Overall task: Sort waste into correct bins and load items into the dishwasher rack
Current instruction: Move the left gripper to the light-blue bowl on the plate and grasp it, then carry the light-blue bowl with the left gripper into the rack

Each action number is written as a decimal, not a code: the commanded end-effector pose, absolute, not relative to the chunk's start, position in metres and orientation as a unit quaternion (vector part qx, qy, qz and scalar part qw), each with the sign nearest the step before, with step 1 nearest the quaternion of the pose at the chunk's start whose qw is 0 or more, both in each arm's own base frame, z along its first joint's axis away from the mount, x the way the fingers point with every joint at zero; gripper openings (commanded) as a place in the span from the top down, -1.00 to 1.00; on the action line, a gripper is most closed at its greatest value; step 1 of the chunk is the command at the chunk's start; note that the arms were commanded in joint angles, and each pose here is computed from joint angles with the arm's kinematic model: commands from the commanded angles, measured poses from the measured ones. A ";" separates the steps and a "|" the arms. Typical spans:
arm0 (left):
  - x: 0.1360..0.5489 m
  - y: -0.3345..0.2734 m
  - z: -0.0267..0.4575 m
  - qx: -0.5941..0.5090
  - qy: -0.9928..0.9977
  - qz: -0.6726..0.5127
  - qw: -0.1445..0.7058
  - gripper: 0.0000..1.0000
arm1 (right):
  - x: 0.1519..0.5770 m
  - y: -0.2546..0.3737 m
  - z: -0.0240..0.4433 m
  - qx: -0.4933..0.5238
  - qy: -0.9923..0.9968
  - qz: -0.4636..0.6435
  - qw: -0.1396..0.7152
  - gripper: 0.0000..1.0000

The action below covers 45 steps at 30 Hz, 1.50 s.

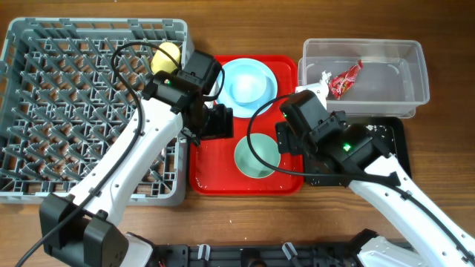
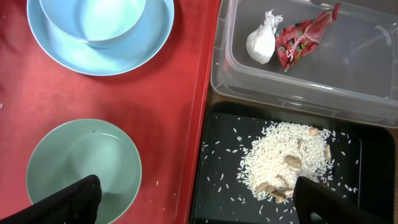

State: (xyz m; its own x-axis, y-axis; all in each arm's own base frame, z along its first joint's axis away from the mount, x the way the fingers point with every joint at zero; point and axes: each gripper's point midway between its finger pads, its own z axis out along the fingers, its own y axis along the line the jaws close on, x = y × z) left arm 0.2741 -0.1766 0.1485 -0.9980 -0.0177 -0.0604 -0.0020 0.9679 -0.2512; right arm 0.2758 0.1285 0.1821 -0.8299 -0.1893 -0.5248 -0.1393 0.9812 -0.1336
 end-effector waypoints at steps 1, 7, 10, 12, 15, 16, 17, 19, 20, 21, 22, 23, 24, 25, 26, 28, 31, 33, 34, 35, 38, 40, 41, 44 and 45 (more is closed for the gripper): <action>0.276 -0.174 0.145 -0.010 0.992 -0.119 0.032 -0.53 | 0.278 0.130 0.184 -0.087 0.955 -0.044 0.279 -0.99; 0.278 -0.172 0.145 -0.051 0.991 -0.121 0.029 -0.53 | 0.278 0.130 0.184 -0.087 0.955 -0.044 0.280 -1.00; 0.283 -0.175 0.146 -0.058 0.990 -0.126 0.037 -0.54 | 0.278 0.126 0.188 -0.081 0.954 -0.041 0.286 -1.00; 0.290 -0.178 0.148 -0.063 0.988 -0.135 0.051 -0.53 | 0.283 0.109 0.196 -0.051 0.953 -0.043 0.296 -0.99; 0.296 -0.182 0.149 -0.070 0.985 -0.143 0.063 -0.53 | 0.296 0.043 0.208 0.059 0.947 -0.067 0.310 -0.99; 0.297 -0.182 0.150 -0.070 0.985 -0.144 0.064 -0.53 | 0.298 0.017 0.211 0.100 0.942 -0.078 0.311 -1.00; 0.298 -0.183 0.150 -0.070 0.985 -0.145 0.066 -0.55 | 0.296 -0.021 0.215 0.160 0.931 -0.096 0.312 -0.99; 0.301 -0.186 0.151 -0.066 0.984 -0.150 0.075 -0.56 | 0.287 -0.070 0.220 0.239 0.912 -0.119 0.312 -0.99; 0.302 -0.189 0.152 -0.064 0.983 -0.153 0.078 -0.57 | 0.281 -0.086 0.222 0.264 0.904 -0.128 0.311 -0.99; 0.303 -0.192 0.152 -0.060 0.983 -0.155 0.081 -0.57 | 0.275 -0.101 0.224 0.290 0.895 -0.136 0.310 -1.00; 0.303 -0.195 0.153 -0.055 0.982 -0.157 0.085 -0.56 | 0.272 -0.110 0.225 0.304 0.890 -0.141 0.310 -1.00; 0.303 -0.196 0.153 -0.052 0.983 -0.156 0.088 -0.54 | 0.271 -0.112 0.225 0.307 0.889 -0.142 0.309 -1.00; 0.304 -0.199 0.154 -0.047 0.983 -0.151 0.096 -0.48 | 0.271 -0.113 0.224 0.308 0.889 -0.142 0.308 -1.00; 0.307 -0.203 0.155 -0.040 0.982 -0.151 0.108 -0.29 | 0.271 -0.113 0.223 0.308 0.889 -0.142 0.307 -1.00; 0.311 -0.206 0.156 -0.037 0.981 -0.152 0.119 -0.16 | 0.271 -0.113 0.223 0.308 0.889 -0.142 0.307 -0.99; 0.337 -0.217 0.168 -0.015 0.969 -0.163 0.185 -0.02 | 0.271 -0.113 0.223 0.308 0.889 -0.142 0.307 -1.00; 0.368 -0.235 0.192 0.005 0.944 -0.205 0.258 0.21 | 0.271 -0.113 0.223 0.308 0.889 -0.142 0.306 -1.00; 0.382 -0.245 0.200 0.027 0.931 -0.216 0.293 0.38 | 0.271 -0.113 0.223 0.308 0.890 -0.142 0.306 -1.00; 0.388 -0.251 0.198 0.039 0.927 -0.215 0.304 0.50 | 0.271 -0.113 0.223 0.308 0.890 -0.142 0.306 -0.99; 0.395 -0.258 0.192 0.040 0.925 -0.212 0.313 0.50 | 0.271 -0.113 0.223 0.308 0.890 -0.142 0.306 -0.99; 0.420 -0.281 0.153 0.059 0.923 -0.187 0.331 0.20 | 0.271 -0.113 0.223 0.308 0.889 -0.142 0.306 -0.99; 0.426 -0.288 0.129 0.064 0.927 -0.182 0.321 0.19 | 0.271 -0.113 0.223 0.308 0.890 -0.142 0.306 -1.00; 0.428 -0.290 0.115 0.064 0.930 -0.178 0.314 0.20 | 0.271 -0.113 0.223 0.308 0.890 -0.142 0.306 -0.99; 0.431 -0.293 0.083 0.062 0.939 -0.168 0.294 0.27 | 0.271 -0.113 0.223 0.308 0.890 -0.142 0.306 -0.99; 0.431 -0.296 0.075 0.063 0.940 -0.168 0.291 0.29 | 0.271 -0.113 0.223 0.308 0.889 -0.142 0.306 -1.00</action>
State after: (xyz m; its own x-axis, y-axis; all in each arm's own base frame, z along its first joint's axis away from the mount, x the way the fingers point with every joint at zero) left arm 0.4284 -0.2931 0.0913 -0.8191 0.0065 -0.5736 0.2174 0.9289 -0.2998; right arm 0.2712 -0.1110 0.2164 -0.6356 0.4655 -0.6159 0.6311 0.7728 -0.0672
